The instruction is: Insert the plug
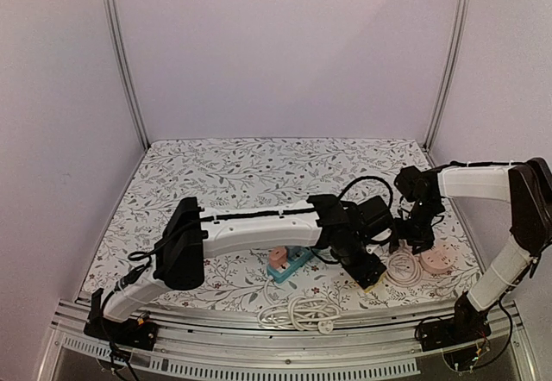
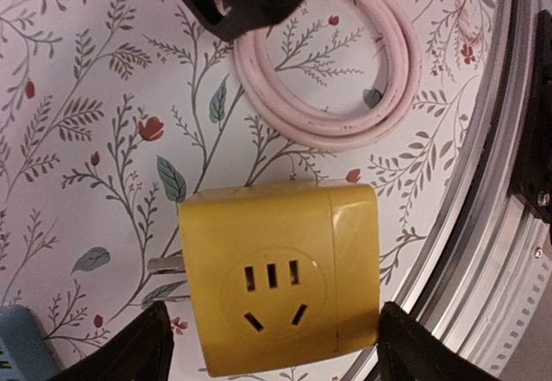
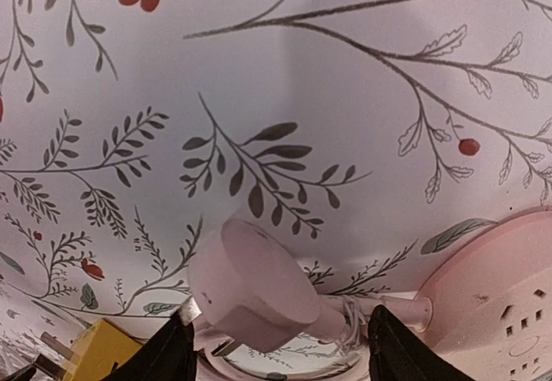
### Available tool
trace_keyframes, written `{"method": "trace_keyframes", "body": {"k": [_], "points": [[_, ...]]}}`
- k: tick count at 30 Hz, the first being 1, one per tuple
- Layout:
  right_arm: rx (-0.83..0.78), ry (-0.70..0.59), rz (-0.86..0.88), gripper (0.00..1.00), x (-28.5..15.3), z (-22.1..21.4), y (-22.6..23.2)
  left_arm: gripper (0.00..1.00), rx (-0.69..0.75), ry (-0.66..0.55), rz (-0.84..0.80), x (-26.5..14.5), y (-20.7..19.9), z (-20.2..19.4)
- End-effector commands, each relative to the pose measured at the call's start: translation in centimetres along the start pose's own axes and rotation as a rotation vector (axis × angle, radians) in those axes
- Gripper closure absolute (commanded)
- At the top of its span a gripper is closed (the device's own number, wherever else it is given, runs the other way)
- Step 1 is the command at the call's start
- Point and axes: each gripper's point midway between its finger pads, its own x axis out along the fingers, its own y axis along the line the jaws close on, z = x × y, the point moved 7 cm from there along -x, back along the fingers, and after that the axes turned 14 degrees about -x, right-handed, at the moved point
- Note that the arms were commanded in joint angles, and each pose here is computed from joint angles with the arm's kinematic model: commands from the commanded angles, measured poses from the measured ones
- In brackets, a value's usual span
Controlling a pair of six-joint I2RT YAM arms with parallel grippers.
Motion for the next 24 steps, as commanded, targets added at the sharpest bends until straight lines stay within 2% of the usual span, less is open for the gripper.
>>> {"method": "trace_keyframes", "body": {"k": [1, 5, 8, 12, 24], "points": [[-0.025, 0.084, 0.021, 0.4, 2.1, -0.8, 1.1, 0.26, 0.04, -0.014, -0.009, 0.7, -0.8, -0.2], [-0.031, 0.089, 0.029, 0.53, 2.2, -0.6, 1.5, 0.48, 0.06, -0.032, 0.013, -0.1, -0.6, 0.0], [-0.036, 0.066, 0.039, 0.66, 1.5, 0.2, 1.8, 0.57, 0.071, -0.062, 0.038, -1.4, -0.5, 0.3], [-0.049, 0.035, 0.063, 0.73, 0.5, 1.4, 2.5, 0.62, 0.075, -0.087, 0.049, -3.1, -0.2, 0.4], [-0.118, -0.094, 0.168, 0.76, -2.4, 8.1, 6.8, 0.63, -0.005, -0.139, 0.059, -8.6, 2.1, 0.1]]}}
